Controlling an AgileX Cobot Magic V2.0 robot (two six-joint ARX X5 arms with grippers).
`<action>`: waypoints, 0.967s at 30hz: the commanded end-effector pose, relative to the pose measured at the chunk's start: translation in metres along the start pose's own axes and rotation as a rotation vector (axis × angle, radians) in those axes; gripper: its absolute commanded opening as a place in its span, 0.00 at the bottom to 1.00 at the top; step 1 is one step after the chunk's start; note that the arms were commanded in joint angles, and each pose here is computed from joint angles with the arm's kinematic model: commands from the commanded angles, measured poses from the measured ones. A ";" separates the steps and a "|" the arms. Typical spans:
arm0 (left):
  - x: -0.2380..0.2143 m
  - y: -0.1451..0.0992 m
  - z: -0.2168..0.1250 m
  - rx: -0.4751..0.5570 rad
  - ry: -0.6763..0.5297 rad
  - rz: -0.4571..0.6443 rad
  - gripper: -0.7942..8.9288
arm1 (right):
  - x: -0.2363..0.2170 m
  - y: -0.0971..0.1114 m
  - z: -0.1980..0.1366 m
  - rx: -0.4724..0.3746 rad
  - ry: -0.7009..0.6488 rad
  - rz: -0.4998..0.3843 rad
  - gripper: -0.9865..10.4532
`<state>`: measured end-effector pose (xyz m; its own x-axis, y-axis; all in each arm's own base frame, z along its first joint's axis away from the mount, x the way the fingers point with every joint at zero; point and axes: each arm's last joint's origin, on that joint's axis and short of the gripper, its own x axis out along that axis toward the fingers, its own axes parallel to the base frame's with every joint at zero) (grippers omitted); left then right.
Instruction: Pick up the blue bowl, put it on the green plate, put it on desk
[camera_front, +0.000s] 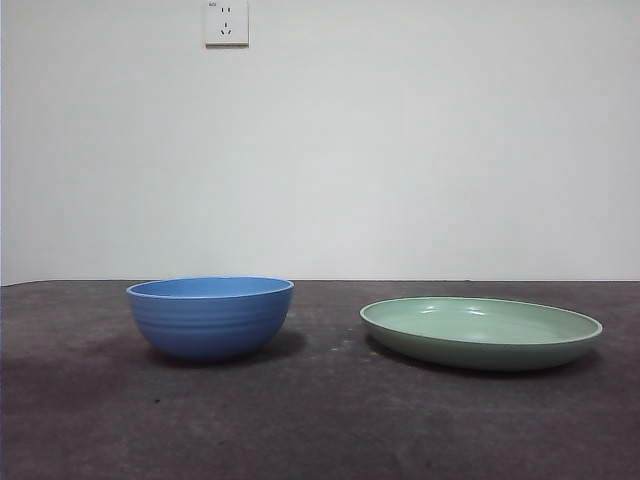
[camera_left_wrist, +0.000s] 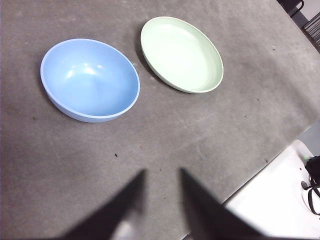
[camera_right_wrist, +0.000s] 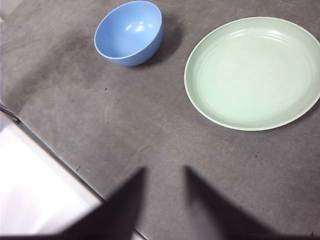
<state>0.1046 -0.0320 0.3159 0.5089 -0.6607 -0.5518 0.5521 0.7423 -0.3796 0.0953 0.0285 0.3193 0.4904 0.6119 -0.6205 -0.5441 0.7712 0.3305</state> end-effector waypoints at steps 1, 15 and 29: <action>-0.003 -0.003 0.005 0.030 -0.016 -0.007 0.49 | -0.003 0.002 0.004 -0.018 -0.018 0.004 0.43; -0.002 -0.002 0.006 0.017 -0.015 -0.005 0.53 | -0.003 0.002 0.004 -0.017 -0.018 0.004 0.43; 0.026 0.009 0.062 -0.022 0.044 0.120 0.53 | -0.003 0.002 0.005 -0.009 -0.021 0.004 0.43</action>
<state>0.1583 -0.0480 0.3383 0.5310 -0.5686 -0.6283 0.4754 0.8137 -0.3346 0.0954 0.0285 0.3194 0.4913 0.6121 -0.6197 -0.5436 0.7714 0.3309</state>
